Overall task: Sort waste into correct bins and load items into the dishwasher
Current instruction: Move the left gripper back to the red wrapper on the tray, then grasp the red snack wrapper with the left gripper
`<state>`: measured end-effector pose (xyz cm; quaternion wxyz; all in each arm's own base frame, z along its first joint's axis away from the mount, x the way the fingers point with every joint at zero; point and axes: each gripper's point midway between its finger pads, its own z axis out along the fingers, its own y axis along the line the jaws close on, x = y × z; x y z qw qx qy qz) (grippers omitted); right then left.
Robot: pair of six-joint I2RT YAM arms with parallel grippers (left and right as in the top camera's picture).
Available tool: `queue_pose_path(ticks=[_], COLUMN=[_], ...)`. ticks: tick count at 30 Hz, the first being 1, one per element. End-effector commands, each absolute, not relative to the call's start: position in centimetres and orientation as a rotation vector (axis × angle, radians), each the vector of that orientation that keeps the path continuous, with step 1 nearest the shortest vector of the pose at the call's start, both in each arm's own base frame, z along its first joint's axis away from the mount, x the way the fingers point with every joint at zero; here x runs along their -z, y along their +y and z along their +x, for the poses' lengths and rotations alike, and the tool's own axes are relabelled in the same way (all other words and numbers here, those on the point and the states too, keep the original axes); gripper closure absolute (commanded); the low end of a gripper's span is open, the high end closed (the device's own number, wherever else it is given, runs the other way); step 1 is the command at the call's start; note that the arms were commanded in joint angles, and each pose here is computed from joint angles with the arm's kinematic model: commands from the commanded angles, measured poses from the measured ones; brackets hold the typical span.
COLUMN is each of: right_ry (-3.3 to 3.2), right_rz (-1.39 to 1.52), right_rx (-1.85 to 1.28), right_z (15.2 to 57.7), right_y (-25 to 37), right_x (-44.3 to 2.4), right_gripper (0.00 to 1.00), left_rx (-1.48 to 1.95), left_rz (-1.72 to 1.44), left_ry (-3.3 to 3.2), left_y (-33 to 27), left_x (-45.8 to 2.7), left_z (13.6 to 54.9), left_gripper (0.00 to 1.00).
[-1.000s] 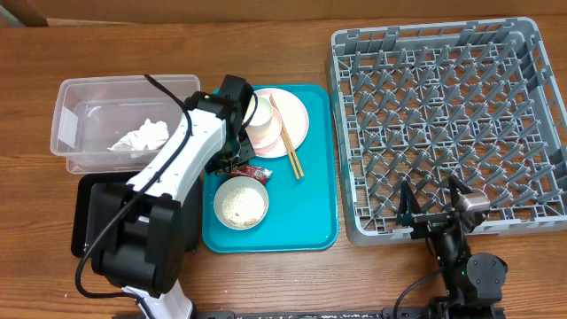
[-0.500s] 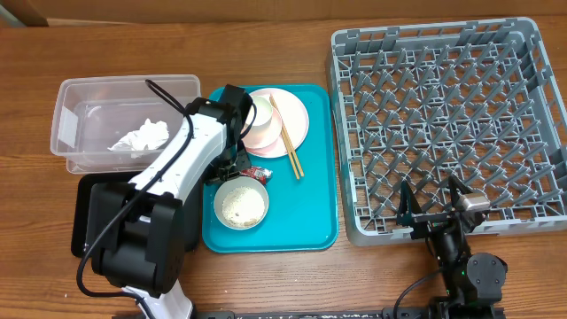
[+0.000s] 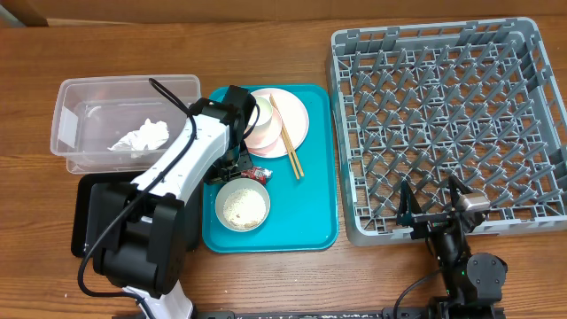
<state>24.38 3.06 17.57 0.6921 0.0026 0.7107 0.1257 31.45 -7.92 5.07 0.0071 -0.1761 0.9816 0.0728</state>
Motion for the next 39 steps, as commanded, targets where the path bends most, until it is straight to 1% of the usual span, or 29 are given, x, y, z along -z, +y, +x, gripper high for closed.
queue_pose_path(ticks=[1, 6, 10, 16, 18, 21, 33, 35, 36, 38, 39], right_ry=[1.584, 1.584, 1.584, 1.584, 1.584, 1.584, 1.584, 1.584, 1.584, 1.584, 1.584], right_rz=[0.010, 0.010, 0.010, 0.010, 0.010, 0.010, 0.010, 0.010, 0.010, 0.010, 0.010], right_rx=[-0.278, -0.278, -0.278, -0.278, -0.278, -0.278, -0.278, -0.278, -0.278, -0.278, -0.278], right_z=[24.4, 24.4, 24.4, 24.4, 24.4, 24.4, 24.4, 24.4, 24.4, 24.4, 24.4], right_y=[3.0, 3.0, 3.0, 3.0, 3.0, 3.0, 3.0, 3.0, 3.0, 3.0, 3.0], right_x=[-17.4, -17.4, -17.4, -17.4, -17.4, -17.4, -17.4, -17.4, -17.4, -17.4, -17.4], right_gripper=[0.00, 0.00, 0.00, 0.00, 0.00, 0.00, 0.00, 0.01, 0.00, 0.00, 0.00], left_rx=[-0.268, -0.281, -0.228, 0.077, 0.099, 0.100, 0.170, 0.183, 0.187, 0.194, 0.199], left_rz=[-0.502, -0.476, -0.459, -0.313, -0.283, -0.275, -0.411, -0.452, -0.467, -0.486, -0.486], left_ry=[3.076, 3.109, 3.152, 3.268, 3.275, 3.267, 3.192, 3.164, 3.156, 3.140, 3.132], left_y=[-7.8, -8.1, -8.9, -12.3, -12.5, -12.2, -11.2, -11.3, -11.4, -11.5, -11.5], left_x=[-4.8, -3.9, -3.7, -3.7, -3.7, -3.9, -5.9, -6.0, -6.0, -6.0, -6.0], left_z=[31.1, 29.9, 29.2, 28.1, 28.0, 28.4, 31.3, 31.9, 32.0, 32.4, 32.6], left_gripper=[0.96, 0.96, 0.96, 0.96, 0.96, 0.96, 0.96, 0.91, 0.81, 0.50, 0.49])
